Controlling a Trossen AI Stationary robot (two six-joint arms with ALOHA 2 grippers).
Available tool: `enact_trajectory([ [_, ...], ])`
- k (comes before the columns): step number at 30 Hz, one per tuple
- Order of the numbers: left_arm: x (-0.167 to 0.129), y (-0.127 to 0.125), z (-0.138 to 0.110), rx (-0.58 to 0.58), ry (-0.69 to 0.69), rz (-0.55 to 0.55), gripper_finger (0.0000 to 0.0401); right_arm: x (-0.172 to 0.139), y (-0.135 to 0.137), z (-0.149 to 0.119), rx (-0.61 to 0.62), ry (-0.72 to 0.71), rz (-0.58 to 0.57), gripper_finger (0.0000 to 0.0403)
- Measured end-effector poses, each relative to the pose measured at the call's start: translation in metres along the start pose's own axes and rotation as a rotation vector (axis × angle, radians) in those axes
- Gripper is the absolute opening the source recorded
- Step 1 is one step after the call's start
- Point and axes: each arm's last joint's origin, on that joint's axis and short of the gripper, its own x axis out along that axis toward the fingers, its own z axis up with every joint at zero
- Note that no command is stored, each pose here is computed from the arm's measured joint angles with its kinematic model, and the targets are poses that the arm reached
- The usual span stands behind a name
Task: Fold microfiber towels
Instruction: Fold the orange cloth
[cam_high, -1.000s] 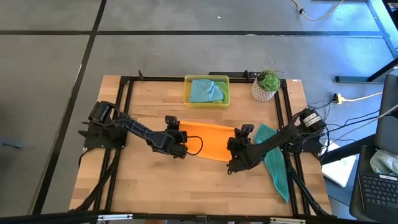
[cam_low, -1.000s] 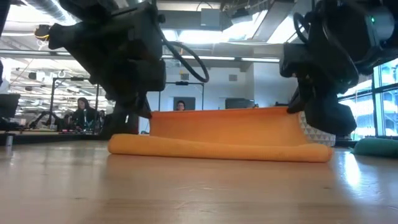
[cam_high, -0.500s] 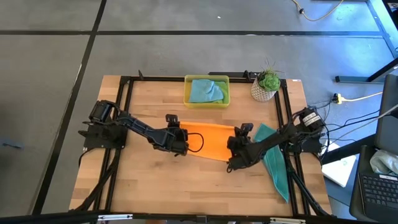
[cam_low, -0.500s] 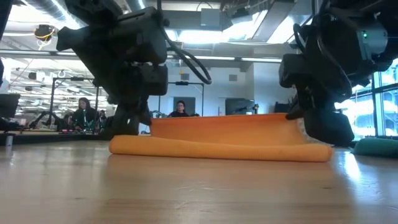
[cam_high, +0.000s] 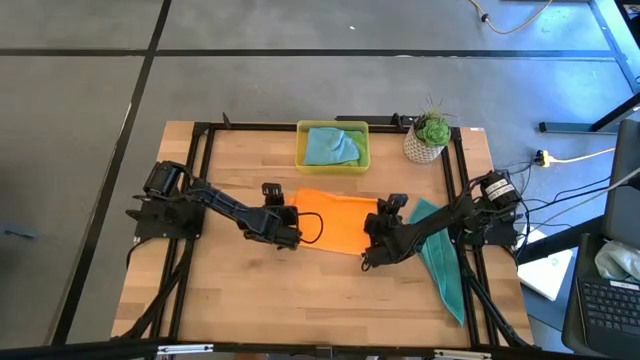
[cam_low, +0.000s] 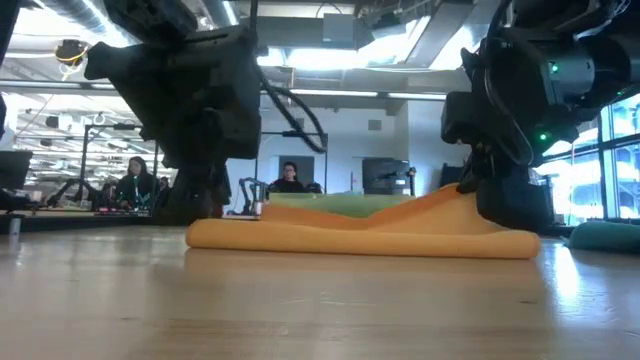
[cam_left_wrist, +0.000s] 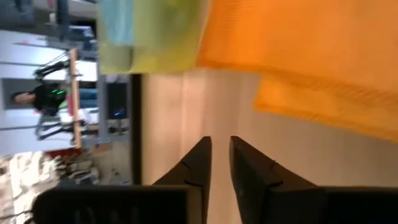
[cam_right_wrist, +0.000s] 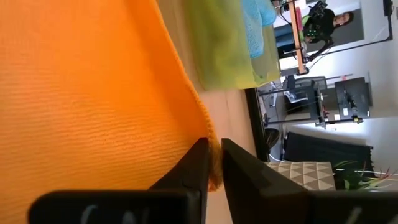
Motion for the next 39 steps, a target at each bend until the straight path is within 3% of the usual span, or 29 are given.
enact_trajectory([
  [5, 0.0, 0.002, -0.002, -0.008, 0.003, 0.061, 0.0079, 0.0, 0.0, 0.0, 0.0, -0.006, -0.009, 0.0065],
  [10, 0.0, 0.002, 0.0, -0.003, -0.01, 0.065, 0.0083, 0.0, -0.001, 0.001, 0.0, -0.02, -0.028, 0.0068],
  [16, -0.016, 0.005, 0.001, -0.015, -0.048, -0.052, 0.0083, 0.0, -0.002, -0.001, 0.003, -0.002, -0.02, 0.0069],
  [21, -0.043, 0.02, 0.001, -0.165, -0.129, -0.186, 0.0084, -0.002, -0.001, -0.002, 0.025, -0.002, -0.015, 0.0069],
  [25, -0.065, 0.035, 0.0, -0.348, -0.182, -0.351, 0.0084, -0.002, -0.001, -0.002, 0.07, 0.001, -0.008, 0.0069],
  [30, -0.085, 0.036, -0.009, -0.499, -0.311, -0.465, 0.0084, -0.003, 0.0, -0.002, 0.16, 0.042, 0.043, 0.0073],
  [33, -0.088, 0.031, -0.019, -0.577, -0.381, -0.522, 0.0084, -0.006, -0.001, 0.0, 0.218, 0.093, 0.132, 0.0093],
  [39, -0.082, 0.034, -0.043, -0.689, -0.482, -0.56, 0.0084, -0.02, -0.003, 0.007, 0.309, 0.02, 0.208, 0.0156],
])
